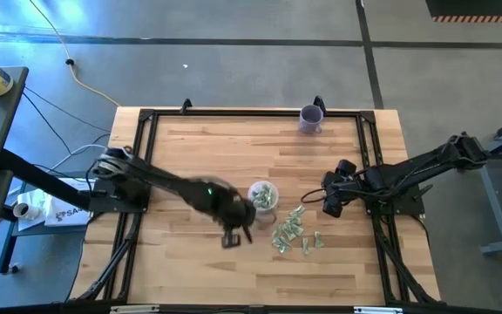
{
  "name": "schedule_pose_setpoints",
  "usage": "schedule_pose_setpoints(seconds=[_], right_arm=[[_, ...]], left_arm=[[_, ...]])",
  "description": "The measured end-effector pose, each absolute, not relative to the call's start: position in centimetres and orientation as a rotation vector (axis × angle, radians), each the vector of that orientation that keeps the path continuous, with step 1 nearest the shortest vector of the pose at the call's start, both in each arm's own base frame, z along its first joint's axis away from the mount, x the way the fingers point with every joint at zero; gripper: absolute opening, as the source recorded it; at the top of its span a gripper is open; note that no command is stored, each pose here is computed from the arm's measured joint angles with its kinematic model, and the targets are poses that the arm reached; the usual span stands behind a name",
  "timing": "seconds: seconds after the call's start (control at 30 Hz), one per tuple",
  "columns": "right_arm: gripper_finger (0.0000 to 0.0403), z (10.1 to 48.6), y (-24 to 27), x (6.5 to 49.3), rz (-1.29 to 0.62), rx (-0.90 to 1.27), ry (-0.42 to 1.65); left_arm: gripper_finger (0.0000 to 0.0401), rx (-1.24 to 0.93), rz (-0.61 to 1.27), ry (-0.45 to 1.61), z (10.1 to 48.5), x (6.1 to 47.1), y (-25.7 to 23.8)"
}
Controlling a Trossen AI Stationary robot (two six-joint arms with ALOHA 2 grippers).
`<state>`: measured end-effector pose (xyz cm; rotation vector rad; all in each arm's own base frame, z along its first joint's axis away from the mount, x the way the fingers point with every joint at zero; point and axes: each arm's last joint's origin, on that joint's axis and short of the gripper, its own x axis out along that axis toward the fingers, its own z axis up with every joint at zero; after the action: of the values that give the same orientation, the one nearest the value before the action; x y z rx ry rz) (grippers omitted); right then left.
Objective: Pick and place Stevia / Truvia into bins
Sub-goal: Put the green stevia packet into the transparent bin
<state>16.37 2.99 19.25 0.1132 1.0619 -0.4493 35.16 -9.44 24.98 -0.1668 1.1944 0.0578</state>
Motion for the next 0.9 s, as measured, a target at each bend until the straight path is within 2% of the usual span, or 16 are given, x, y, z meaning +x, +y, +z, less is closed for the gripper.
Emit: schedule_pose_setpoints(seconds=[0.13,0.27,0.33,0.5,0.7,0.8,0.9], right_arm=[[0.0307,19.4,2.9,16.6,-0.467,0.107,1.028],[0.0307,19.4,2.9,16.6,-0.478,0.105,1.016],[0.0307,19.4,2.9,16.6,-0.482,0.120,1.018],[0.0307,19.3,3.0,16.6,-0.474,0.178,1.029],[0.0307,19.6,3.2,17.5,-0.369,0.153,0.983],[0.0307,19.7,2.8,18.6,-0.301,0.191,0.947],[0.0307,19.0,2.3,20.1,-0.213,0.206,0.947]], left_arm=[[0.0021,-0.163,0.131,1.023,27.8,36.7,-5.2],[0.0024,-0.206,0.152,0.939,26.8,38.9,-1.4],[0.0035,-0.234,0.162,0.985,25.9,39.0,-0.2],[0.0101,-0.294,0.135,1.045,24.2,39.6,0.7],[0.0187,-0.336,0.084,1.066,24.5,39.3,0.4],[0.0210,-0.347,0.108,1.095,25.6,38.2,0.3],[0.0215,-0.303,0.142,1.103,27.3,36.7,-0.5]])
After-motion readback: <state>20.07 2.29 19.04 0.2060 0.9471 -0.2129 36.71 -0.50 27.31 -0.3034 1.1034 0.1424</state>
